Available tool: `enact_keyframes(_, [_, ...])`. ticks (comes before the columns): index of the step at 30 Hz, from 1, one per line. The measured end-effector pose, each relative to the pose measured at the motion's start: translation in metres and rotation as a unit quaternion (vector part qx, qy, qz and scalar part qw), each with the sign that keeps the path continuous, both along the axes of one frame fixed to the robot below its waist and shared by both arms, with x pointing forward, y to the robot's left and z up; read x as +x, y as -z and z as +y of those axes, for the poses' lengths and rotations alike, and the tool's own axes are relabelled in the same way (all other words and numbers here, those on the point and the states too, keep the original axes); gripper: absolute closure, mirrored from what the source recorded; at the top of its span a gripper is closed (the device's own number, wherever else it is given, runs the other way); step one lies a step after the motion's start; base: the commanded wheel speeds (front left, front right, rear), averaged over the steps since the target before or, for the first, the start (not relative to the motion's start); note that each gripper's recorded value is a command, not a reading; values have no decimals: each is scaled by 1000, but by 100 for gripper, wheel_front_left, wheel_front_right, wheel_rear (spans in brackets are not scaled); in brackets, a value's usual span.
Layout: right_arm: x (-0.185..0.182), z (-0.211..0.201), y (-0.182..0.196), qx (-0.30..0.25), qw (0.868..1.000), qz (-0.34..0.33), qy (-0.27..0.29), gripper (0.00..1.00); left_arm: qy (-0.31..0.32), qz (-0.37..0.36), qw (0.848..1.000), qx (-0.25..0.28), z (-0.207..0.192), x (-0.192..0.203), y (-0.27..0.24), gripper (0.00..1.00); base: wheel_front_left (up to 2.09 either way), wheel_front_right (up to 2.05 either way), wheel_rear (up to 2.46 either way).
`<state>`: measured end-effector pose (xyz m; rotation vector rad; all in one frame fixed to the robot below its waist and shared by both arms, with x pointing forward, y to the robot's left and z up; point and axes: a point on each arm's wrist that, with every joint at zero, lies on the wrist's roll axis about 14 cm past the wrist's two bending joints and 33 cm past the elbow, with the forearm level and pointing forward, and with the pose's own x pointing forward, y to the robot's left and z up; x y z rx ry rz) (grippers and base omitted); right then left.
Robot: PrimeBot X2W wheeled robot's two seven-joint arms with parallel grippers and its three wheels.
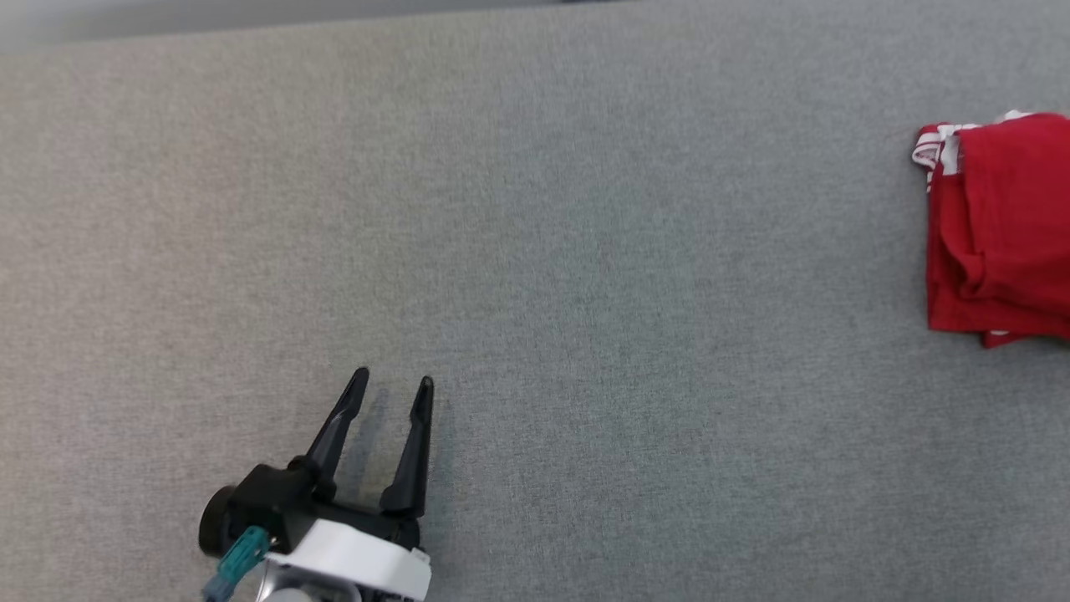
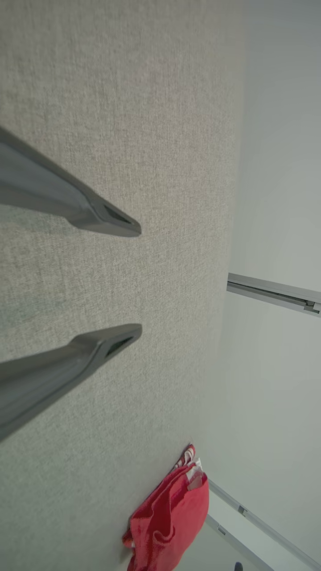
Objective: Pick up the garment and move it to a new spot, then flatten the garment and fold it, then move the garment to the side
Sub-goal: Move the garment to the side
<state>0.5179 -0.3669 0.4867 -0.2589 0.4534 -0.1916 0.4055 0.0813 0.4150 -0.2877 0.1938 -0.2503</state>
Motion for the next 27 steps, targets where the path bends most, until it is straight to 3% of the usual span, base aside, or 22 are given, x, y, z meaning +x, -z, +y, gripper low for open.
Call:
enact_keyframes(3, [5, 30, -50, 12, 991, -127, -40, 0, -22, -7, 1000, 1, 13, -9, -9, 0, 0, 0, 0])
enact_keyframes(7, [-21, 80, -79, 39, 968, -228, -98, 0, -57, -19, 998, 5, 33, -26, -23, 0, 0, 0, 0])
enact_keyframes(14, [-107, 166, -51, 144, 939, -269, -160, 0, -124, -55, 989, 58, 77, -60, -48, 0, 0, 0, 0])
enact_keyframes(20, [-157, 183, -22, 166, 941, -260, -142, 0, -162, -62, 983, 57, 104, -90, -53, 0, 0, 0, 0])
enact_keyframes(27, [-186, 194, -19, 124, 947, -255, -151, 0, -174, -58, 982, 35, 113, -102, -50, 0, 0, 0, 0])
